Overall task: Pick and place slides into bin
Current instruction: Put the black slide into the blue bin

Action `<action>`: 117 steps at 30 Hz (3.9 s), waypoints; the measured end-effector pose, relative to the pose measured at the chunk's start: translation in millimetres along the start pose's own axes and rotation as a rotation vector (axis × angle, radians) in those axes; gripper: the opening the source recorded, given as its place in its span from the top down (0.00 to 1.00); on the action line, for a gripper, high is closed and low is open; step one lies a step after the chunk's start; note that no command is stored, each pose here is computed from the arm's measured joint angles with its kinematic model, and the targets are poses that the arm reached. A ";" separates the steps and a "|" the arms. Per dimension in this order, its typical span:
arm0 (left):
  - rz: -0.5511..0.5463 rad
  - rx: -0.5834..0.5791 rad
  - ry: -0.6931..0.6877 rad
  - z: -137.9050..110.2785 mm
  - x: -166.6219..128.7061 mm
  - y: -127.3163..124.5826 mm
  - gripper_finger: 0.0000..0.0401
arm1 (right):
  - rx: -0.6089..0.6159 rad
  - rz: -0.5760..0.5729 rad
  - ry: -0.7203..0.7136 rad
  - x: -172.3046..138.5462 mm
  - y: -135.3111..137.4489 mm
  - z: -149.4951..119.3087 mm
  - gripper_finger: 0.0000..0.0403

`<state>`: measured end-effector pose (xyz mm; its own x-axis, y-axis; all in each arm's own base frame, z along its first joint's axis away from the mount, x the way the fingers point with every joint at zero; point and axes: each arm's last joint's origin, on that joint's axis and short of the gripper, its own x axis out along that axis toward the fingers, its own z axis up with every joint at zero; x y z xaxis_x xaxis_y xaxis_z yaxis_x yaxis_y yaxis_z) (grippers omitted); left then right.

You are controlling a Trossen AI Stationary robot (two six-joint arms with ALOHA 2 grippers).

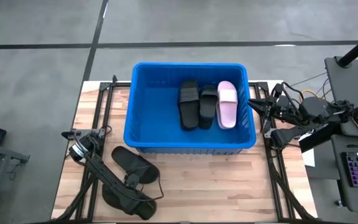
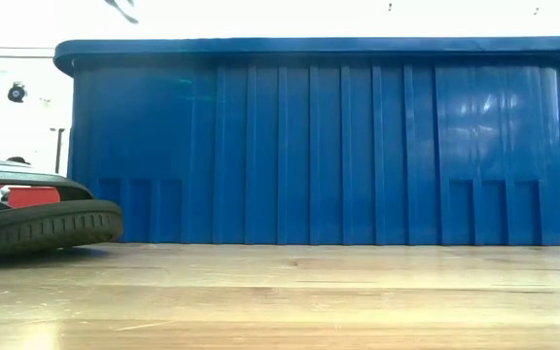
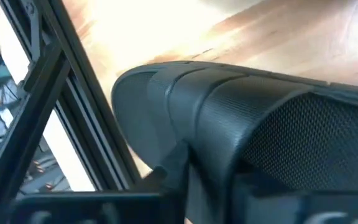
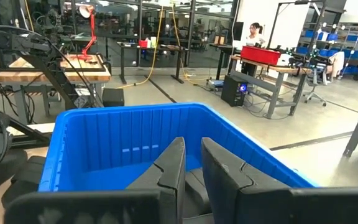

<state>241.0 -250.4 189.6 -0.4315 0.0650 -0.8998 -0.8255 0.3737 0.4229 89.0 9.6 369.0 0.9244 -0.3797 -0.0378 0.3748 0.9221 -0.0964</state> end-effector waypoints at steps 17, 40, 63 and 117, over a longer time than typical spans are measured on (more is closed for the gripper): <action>-0.416 0.373 -0.130 -5.1 -81.4 26.0 1.00 | -0.016 0.000 -0.001 -0.2 -0.1 0.0 0.89; -0.898 0.362 -1.362 111.7 -242.8 88.9 1.00 | -0.001 0.000 -0.001 -0.1 0.0 0.0 0.89; -0.122 0.322 -1.324 271.5 -209.9 120.5 1.00 | 0.273 -0.121 -0.184 -2.4 -6.7 21.9 0.89; 0.011 0.493 -0.987 410.3 -28.0 102.7 1.00 | 0.441 -0.236 -0.306 -7.5 -14.8 36.0 0.89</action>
<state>317.5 165.8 214.1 0.2237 0.6991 -0.6791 -0.4934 0.6821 0.5397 79.1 1.5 406.6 0.7662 -0.6003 0.2293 0.5072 0.7840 0.3579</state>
